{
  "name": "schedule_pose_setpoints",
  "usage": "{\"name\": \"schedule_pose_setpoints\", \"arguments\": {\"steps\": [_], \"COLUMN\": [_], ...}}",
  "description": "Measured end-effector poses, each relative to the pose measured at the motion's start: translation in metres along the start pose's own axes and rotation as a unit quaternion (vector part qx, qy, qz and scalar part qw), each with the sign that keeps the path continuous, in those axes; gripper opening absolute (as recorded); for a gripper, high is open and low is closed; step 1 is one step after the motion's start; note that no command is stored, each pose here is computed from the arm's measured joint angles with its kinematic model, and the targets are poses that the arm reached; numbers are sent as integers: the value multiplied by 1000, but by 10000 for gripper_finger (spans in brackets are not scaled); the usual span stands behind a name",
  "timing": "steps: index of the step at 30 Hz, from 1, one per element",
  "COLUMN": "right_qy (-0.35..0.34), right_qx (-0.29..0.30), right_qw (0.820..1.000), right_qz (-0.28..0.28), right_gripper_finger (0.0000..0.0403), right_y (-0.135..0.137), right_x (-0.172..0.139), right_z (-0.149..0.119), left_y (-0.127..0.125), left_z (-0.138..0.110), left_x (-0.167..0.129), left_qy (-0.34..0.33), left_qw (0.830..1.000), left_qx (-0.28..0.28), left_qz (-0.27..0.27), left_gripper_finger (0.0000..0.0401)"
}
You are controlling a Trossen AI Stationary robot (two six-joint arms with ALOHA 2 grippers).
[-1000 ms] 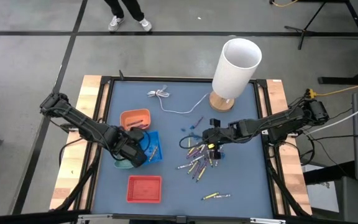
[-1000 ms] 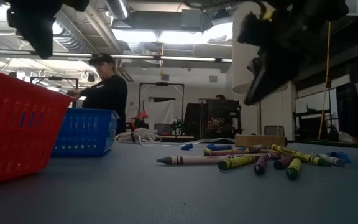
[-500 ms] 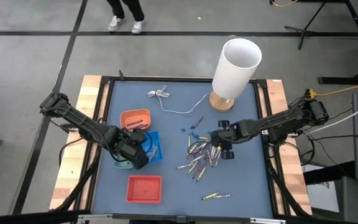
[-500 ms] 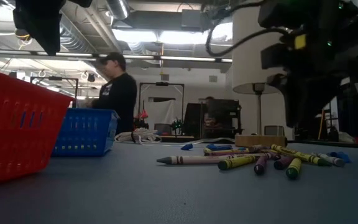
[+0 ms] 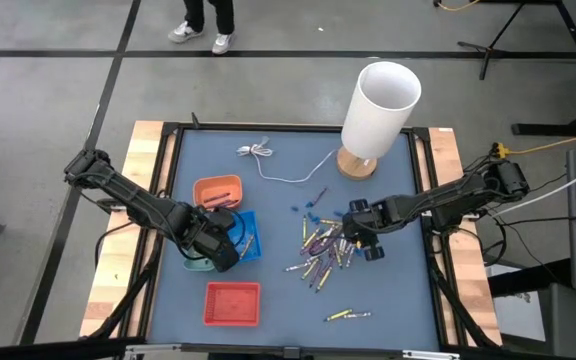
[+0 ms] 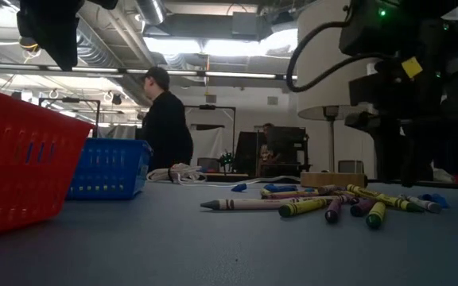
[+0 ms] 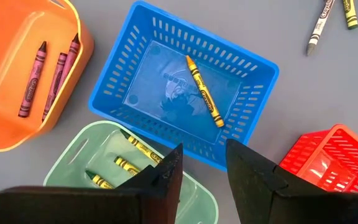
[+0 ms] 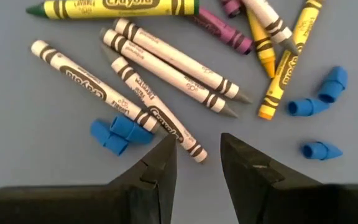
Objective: Sort crayons
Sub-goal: Put the gray crayon into the orange basket
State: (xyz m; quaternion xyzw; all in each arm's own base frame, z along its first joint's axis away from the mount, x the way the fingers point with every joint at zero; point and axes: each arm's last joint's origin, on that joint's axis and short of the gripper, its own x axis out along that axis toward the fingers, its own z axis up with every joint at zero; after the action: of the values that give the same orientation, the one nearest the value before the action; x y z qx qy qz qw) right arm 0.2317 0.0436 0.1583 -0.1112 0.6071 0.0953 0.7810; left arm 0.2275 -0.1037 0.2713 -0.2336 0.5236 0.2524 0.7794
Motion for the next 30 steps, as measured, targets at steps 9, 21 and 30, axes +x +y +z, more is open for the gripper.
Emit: {"name": "schedule_pose_setpoints", "arguments": {"steps": [9, 21, 30], "right_qy": [-3, 6, -2], "right_qx": [-2, -2, -39], "right_qw": [1000, 1000, 999], "right_qz": [-1, 0, 0], "right_gripper_finger": [122, 122, 122], "right_y": [1, 2, 2], "right_x": [6, 16, 17], "right_z": [-5, -17, -16], "left_y": [0, 1, 1], "left_z": [1, 1, 1], "left_x": [0, 0, 0], "left_qy": [-17, -23, -23], "left_qw": [1000, 1000, 1000], "left_qx": [0, 0, 0], "left_qz": [8, 10, 10], "left_gripper_finger": [106, 106, 105]}}
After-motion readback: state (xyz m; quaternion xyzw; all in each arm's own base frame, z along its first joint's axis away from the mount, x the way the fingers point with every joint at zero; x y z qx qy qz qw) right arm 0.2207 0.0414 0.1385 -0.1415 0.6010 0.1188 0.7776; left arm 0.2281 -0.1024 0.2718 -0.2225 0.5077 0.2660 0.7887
